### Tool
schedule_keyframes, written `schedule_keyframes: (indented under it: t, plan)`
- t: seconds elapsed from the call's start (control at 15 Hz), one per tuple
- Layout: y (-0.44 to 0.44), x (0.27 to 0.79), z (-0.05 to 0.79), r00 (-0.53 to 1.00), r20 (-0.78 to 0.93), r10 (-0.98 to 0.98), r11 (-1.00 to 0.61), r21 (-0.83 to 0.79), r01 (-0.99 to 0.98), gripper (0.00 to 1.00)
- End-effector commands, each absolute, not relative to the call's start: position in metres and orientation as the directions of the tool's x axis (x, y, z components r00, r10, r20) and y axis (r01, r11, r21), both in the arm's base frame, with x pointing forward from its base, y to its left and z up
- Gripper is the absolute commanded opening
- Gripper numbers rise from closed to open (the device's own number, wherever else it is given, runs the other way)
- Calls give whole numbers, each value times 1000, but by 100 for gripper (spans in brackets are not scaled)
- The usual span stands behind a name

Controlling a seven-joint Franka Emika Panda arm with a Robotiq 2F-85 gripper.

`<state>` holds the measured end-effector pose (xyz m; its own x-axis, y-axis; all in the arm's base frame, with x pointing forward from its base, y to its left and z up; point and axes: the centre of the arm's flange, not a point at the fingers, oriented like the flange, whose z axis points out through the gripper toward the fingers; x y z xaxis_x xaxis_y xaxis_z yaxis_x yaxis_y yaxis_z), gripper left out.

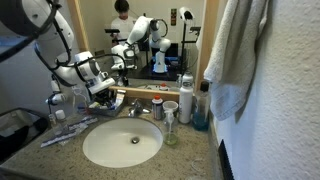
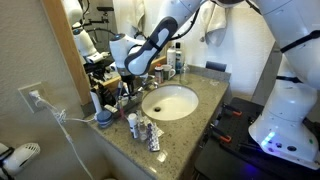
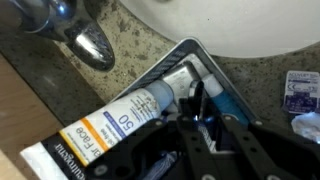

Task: Pick up the shaving stick from the sink and put it in the grey basket on the left

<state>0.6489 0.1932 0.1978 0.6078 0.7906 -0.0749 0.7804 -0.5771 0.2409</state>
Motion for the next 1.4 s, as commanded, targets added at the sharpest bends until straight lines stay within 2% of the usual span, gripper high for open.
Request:
schedule_keyframes:
  t: [0.0,0.33,0.47,0.87,1.33]
  plan:
    - [193,649,202,613,-60,788,-578,273,769,54]
    - [193,645,216,672,-41,740,-641,260,722,92]
    - [193,642,224,725,-49,687,-689,274,671,100]
    - [195,613,265,880,-45,473,-854,222,470,100]
    - [180,538,322,972,132,194,-981,60,187,100]
